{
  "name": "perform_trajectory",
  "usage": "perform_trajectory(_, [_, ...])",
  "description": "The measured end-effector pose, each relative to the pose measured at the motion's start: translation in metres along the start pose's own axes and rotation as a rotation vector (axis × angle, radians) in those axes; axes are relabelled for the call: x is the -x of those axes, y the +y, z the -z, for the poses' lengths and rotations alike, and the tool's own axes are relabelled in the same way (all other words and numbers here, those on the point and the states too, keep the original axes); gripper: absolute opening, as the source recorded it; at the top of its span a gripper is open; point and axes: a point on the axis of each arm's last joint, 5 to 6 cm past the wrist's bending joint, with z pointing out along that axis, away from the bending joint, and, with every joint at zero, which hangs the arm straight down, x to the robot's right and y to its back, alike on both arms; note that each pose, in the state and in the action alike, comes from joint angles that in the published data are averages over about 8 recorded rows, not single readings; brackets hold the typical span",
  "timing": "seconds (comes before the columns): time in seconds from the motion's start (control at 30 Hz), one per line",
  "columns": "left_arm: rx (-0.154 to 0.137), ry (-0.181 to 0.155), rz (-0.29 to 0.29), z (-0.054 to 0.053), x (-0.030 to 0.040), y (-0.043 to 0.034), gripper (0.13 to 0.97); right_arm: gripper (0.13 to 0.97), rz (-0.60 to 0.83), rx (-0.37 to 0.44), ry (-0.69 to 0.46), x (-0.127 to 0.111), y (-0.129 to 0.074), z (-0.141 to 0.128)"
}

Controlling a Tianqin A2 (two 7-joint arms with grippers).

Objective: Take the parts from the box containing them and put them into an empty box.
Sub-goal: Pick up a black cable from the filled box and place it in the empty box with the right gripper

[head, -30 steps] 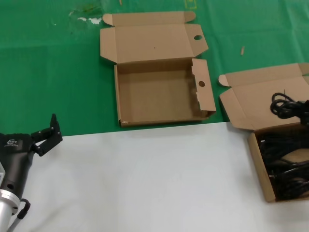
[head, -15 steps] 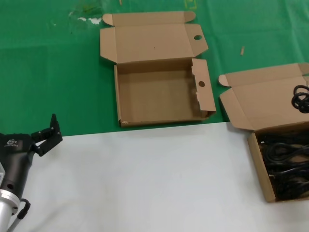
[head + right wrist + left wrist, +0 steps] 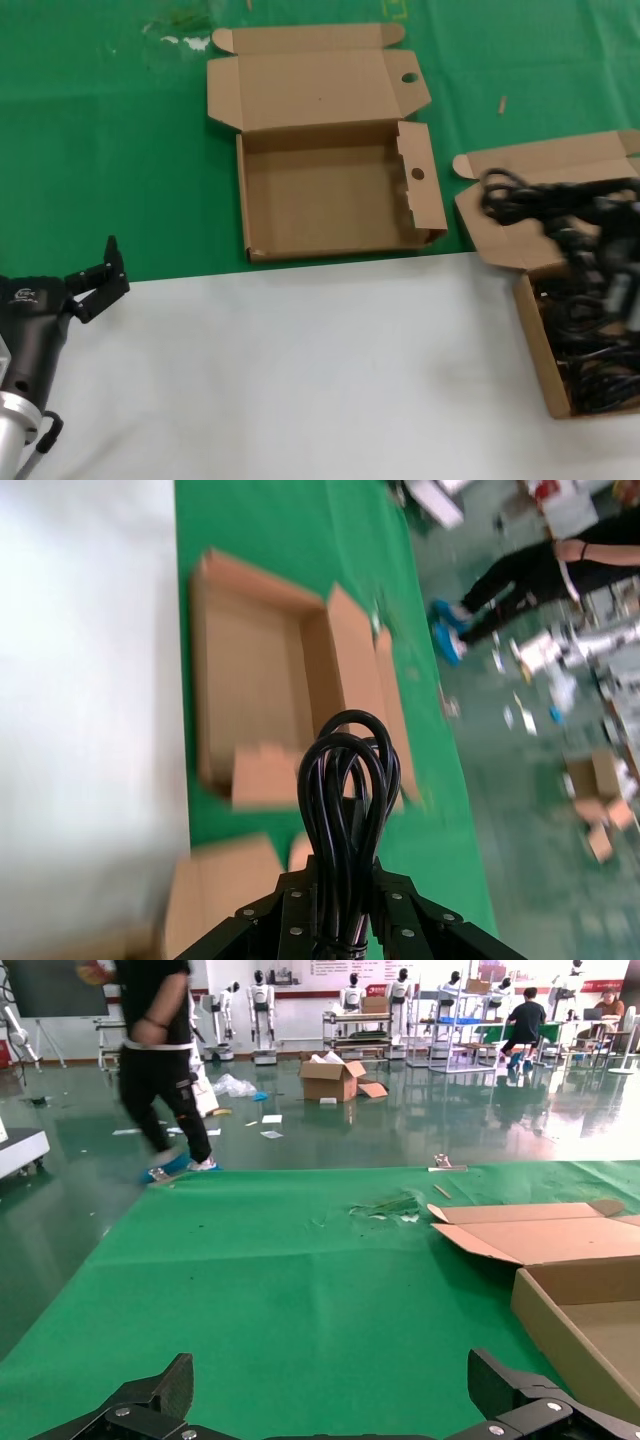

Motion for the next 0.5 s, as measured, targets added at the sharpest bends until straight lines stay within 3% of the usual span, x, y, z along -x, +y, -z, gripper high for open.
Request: perform_trajectory(0.5, [0.0, 0.0, 0.0, 0.0, 0.0, 0.0, 0.966, 0.222, 0.086, -0.196, -0.009, 0.003, -0.064, -0.137])
